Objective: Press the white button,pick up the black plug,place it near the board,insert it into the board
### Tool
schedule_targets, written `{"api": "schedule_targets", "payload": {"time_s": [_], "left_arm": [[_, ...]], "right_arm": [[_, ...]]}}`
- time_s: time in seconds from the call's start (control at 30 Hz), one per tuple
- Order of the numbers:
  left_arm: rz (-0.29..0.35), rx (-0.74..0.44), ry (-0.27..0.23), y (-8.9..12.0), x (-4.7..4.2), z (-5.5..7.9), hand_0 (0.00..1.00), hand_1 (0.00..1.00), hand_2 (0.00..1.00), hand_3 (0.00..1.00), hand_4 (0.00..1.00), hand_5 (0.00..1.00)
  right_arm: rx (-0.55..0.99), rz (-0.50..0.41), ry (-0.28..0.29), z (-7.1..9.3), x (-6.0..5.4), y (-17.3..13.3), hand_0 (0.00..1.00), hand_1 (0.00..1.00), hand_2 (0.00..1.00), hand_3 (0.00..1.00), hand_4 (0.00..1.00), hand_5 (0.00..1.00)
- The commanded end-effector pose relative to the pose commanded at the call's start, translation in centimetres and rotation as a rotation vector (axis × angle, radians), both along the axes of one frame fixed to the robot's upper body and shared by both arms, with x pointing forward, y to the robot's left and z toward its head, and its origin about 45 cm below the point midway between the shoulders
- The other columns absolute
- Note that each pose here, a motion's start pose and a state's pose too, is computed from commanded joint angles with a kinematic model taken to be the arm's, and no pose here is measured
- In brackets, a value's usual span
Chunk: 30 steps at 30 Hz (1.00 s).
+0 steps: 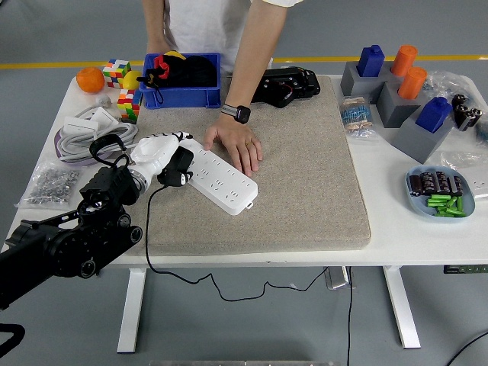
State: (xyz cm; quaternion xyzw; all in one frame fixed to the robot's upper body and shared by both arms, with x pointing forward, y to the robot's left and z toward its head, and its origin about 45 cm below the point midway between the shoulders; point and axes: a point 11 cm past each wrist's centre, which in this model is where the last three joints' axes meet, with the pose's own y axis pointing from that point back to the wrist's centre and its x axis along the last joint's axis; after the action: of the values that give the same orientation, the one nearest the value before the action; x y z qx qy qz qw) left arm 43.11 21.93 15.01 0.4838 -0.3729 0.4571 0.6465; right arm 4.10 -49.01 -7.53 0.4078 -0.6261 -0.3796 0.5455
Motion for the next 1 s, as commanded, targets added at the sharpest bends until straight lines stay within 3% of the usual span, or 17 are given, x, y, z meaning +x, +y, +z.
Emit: {"api": "schedule_targets", "payload": {"time_s": [0.07,0.4,0.63,0.87,0.93,1.0], "left_arm": [[-0.004,-0.001,0.002,0.0,-0.04,0.0,0.925,0.98,0.96,0.95,0.998,0.405],[-0.021,-0.009,-0.001,-0.4,-0.17,0.1,0.925,0.979,0.958,0.947,0.998,0.407],[-0.039,-0.048,-0.032,-0.9,-0.47,0.8,0.925,0.979,0.957,0.944,0.998,0.407],[-0.07,-0.216,-0.179,-1.2,-1.16,4.1,0.923,0.976,0.951,0.931,0.998,0.413],[-0.079,-0.258,-0.234,-0.8,-1.69,5.3,0.924,0.967,0.92,0.896,0.998,0.452],[-0.079,-0.27,-0.256,-0.1,-2.24,5.8,0.924,0.967,0.92,0.896,0.998,0.452]], "right_arm": [[0.001,0.0,0.0,0.0,0.0,0.0,0.698,0.638,0.648,0.59,0.669,0.411],[0.001,-0.001,0.001,0.0,-0.1,0.1,0.698,0.638,0.648,0.59,0.668,0.41],[0.003,-0.006,-0.002,-0.1,-0.1,0.1,0.697,0.638,0.648,0.589,0.667,0.41],[0.006,-0.007,-0.001,-0.1,-0.1,0.3,0.698,0.638,0.648,0.59,0.668,0.41],[0.006,-0.008,-0.002,-0.1,-0.2,0.3,0.698,0.638,0.649,0.59,0.668,0.41],[0.005,-0.009,-0.002,-0.1,-0.2,0.2,0.698,0.638,0.649,0.59,0.668,0.41]]}}
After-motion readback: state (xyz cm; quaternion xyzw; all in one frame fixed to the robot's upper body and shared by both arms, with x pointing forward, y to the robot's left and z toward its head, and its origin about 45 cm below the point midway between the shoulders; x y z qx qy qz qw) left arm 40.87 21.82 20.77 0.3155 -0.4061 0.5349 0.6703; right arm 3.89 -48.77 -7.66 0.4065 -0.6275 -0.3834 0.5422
